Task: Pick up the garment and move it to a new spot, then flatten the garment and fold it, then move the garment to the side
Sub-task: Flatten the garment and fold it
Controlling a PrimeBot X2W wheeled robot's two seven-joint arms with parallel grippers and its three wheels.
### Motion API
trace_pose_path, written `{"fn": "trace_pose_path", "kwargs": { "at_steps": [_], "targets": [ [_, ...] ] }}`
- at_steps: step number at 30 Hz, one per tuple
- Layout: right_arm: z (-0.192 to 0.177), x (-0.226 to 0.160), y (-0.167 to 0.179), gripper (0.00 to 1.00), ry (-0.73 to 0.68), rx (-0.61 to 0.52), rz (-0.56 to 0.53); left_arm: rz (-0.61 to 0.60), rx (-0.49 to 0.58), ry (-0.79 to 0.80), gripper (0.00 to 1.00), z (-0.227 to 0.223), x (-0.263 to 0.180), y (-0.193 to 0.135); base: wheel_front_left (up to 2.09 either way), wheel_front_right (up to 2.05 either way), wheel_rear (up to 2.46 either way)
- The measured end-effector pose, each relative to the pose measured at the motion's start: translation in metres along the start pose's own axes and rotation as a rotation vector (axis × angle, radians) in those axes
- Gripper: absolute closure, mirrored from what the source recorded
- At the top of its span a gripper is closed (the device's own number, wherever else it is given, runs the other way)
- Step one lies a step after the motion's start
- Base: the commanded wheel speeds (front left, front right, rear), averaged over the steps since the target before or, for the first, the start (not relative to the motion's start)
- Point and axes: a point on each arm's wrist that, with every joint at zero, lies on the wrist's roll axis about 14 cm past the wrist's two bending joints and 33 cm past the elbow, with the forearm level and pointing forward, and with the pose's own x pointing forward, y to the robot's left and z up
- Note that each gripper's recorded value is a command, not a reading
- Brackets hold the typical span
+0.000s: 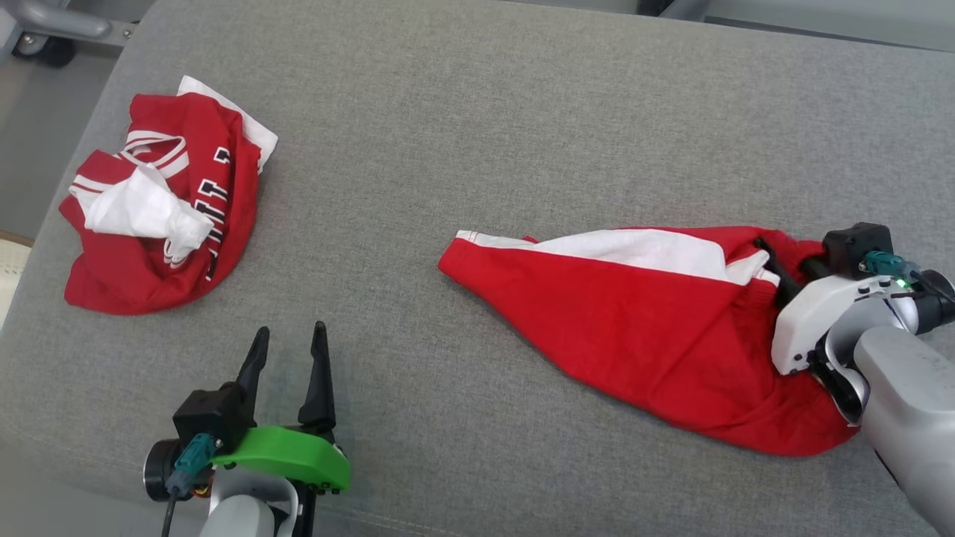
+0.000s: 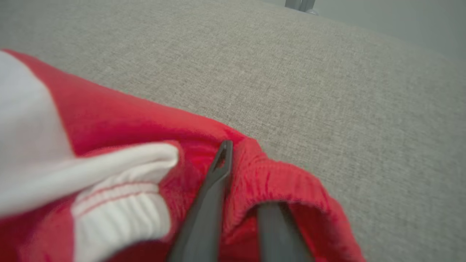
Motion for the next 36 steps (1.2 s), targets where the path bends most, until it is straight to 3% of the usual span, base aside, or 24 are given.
{"fn": "trace_pose_path", "kwargs": {
  "at_steps": [5, 11, 15, 28, 36],
  "targets": [
    [0.011, 0.0, -0.012, 0.0, -0.06, 0.075, -0.045, 0.032, 0.014, -0.007, 0.0, 0.002, 0.002, 0.01, 0.0, 0.0, 0.0],
    [0.018, -0.034, -0.033, 0.0, -0.14, 0.099, -0.117, 0.043, 0.033, -0.029, 0.0, 0.009, 0.005, 0.015, 0.0, 0.0, 0.0],
    [-0.009, -0.066, -0.022, 0.0, -0.097, 0.128, -0.137, 0.049, 0.04, -0.039, 0.0, 0.011, -0.001, 0.018, 0.0, 0.0, 0.0],
    [0.055, -0.169, -0.007, 0.0, -0.428, 0.112, -0.294, -0.024, 0.043, -0.129, 0.0, 0.036, -0.014, -0.003, 0.0, 0.0, 0.0],
    [0.045, -0.203, 0.009, 0.0, -0.464, 0.144, -0.359, -0.087, 0.048, -0.136, 0.0, 0.036, -0.022, -0.022, 0.0, 0.0, 0.0]
  ]
}}
